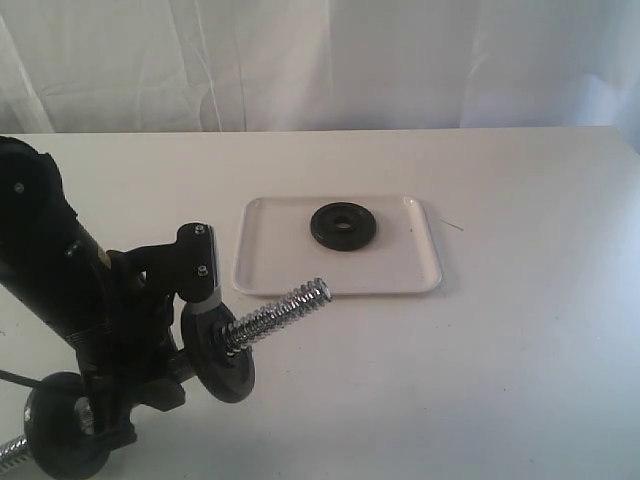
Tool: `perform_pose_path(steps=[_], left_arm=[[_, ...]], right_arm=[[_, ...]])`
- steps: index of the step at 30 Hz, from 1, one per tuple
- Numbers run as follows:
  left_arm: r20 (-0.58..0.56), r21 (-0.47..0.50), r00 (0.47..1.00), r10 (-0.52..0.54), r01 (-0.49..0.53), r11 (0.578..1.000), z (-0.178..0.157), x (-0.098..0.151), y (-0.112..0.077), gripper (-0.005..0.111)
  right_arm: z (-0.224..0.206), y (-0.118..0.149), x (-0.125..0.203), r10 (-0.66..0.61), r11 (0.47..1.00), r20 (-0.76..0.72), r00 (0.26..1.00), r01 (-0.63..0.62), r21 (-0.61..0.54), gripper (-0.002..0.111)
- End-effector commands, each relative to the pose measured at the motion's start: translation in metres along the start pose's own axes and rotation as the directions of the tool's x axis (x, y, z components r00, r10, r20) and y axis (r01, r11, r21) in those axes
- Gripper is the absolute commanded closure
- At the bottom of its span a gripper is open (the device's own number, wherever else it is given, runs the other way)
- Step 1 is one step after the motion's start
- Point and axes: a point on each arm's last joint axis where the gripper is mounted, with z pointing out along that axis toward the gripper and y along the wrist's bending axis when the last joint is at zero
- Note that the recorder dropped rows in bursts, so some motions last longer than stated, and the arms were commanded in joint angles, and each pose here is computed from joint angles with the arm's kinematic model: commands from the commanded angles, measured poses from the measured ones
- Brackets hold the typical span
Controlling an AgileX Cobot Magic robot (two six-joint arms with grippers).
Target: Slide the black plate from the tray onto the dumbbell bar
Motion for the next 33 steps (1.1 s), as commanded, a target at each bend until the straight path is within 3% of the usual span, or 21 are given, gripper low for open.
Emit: perform_pose_path(steps=[1, 5, 13, 19, 24, 29, 33], left_arm=[[0.103, -0.013, 0.993, -0.064, 0.066, 0.998, -0.018, -0.012, -0.004, 0.107], [0.114, -0.019, 0.985, -0.133, 0.136, 0.990, -0.018, -0.013, -0.003, 0.107], [0.120, -0.019, 0.974, -0.190, 0.194, 0.981, -0.018, -0.013, -0.002, 0.107], [0.135, -0.026, 0.958, -0.252, 0.258, 0.966, -0.019, -0.014, 0.000, 0.107], [0.135, -0.026, 0.960, -0.246, 0.252, 0.967, -0.019, -0.014, 0.000, 0.107], [0.134, -0.028, 0.963, -0.234, 0.239, 0.971, -0.019, -0.014, 0.000, 0.107], [0.136, -0.029, 0.963, -0.234, 0.240, 0.970, -0.019, -0.014, 0.000, 0.107]], right_arm=[[-0.001, 0.001, -0.009, -0.001, 1.000, 0.100, 0.995, 0.002, -0.013, 0.108], [-0.003, 0.003, -0.022, 0.130, 0.991, 0.236, 0.963, -0.117, -0.067, 0.108], [-0.018, 0.004, -0.054, 0.155, 0.987, 0.585, 0.796, -0.097, -0.129, 0.108], [-0.027, 0.004, -0.064, 0.168, 0.985, 0.693, 0.701, -0.084, -0.153, 0.108], [-0.036, 0.004, -0.071, 0.366, 0.929, 0.723, 0.586, -0.189, -0.318, 0.108], [-0.032, 0.009, -0.082, 0.353, 0.934, 0.578, 0.735, -0.239, -0.267, 0.108], [-0.025, 0.014, -0.110, 0.236, 0.970, 0.482, 0.844, -0.177, -0.165, 0.108]])
